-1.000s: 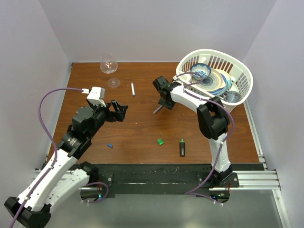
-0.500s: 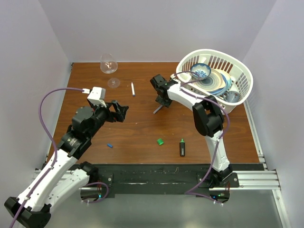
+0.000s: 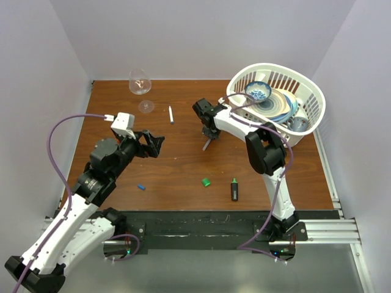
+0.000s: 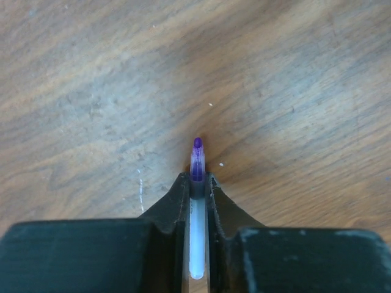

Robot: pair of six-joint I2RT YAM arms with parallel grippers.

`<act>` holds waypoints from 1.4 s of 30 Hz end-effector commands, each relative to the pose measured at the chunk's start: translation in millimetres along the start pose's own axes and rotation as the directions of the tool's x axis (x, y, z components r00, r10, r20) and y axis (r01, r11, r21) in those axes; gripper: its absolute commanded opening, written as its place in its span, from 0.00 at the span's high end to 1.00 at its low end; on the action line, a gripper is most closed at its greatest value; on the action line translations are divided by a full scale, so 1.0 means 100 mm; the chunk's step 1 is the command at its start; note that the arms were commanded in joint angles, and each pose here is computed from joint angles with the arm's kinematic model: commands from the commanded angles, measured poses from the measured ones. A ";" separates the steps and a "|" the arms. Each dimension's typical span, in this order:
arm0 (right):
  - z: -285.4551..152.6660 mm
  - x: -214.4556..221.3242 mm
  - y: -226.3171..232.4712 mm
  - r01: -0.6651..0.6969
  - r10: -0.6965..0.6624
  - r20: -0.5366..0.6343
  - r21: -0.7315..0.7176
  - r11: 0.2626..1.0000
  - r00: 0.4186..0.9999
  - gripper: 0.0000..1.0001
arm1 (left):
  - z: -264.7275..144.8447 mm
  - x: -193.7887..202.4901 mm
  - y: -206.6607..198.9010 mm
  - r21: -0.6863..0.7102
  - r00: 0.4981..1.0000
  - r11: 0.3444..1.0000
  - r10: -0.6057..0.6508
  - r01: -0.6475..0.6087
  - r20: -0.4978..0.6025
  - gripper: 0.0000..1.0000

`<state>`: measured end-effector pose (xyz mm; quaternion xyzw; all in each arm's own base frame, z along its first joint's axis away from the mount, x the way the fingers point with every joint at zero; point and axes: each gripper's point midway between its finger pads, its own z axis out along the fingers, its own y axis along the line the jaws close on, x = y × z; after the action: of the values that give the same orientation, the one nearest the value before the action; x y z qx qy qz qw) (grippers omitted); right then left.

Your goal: Insert the pens into the pen caps

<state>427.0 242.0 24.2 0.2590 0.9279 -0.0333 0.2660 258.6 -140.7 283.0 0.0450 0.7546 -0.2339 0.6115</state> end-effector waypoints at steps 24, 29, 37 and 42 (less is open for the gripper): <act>-2.82 0.10 -0.10 0.086 0.066 0.111 -0.948 0.306 0.992 1.00 | -0.16 0.62 -1.17 0.606 0.911 0.685 -0.245 0.405 -0.332 0.21; -3.02 0.14 -0.12 0.060 0.088 0.083 -0.968 0.244 0.993 1.00 | -0.09 0.68 -1.24 0.626 0.884 0.628 -0.267 0.461 -0.383 0.27; -3.14 0.31 0.01 0.060 0.052 0.072 -0.977 0.203 0.996 1.00 | 0.03 0.64 -1.28 0.639 0.888 0.621 -0.262 0.454 -0.377 0.32; -3.19 0.38 0.06 0.061 0.036 0.069 -0.980 0.188 0.997 1.00 | 0.10 0.72 -1.27 0.627 0.882 0.627 -0.256 0.463 -0.396 0.37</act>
<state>253.9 319.6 257.1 0.0295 0.7515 0.5274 0.3952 203.7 -267.9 230.1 0.1301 0.7030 -0.5992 0.3602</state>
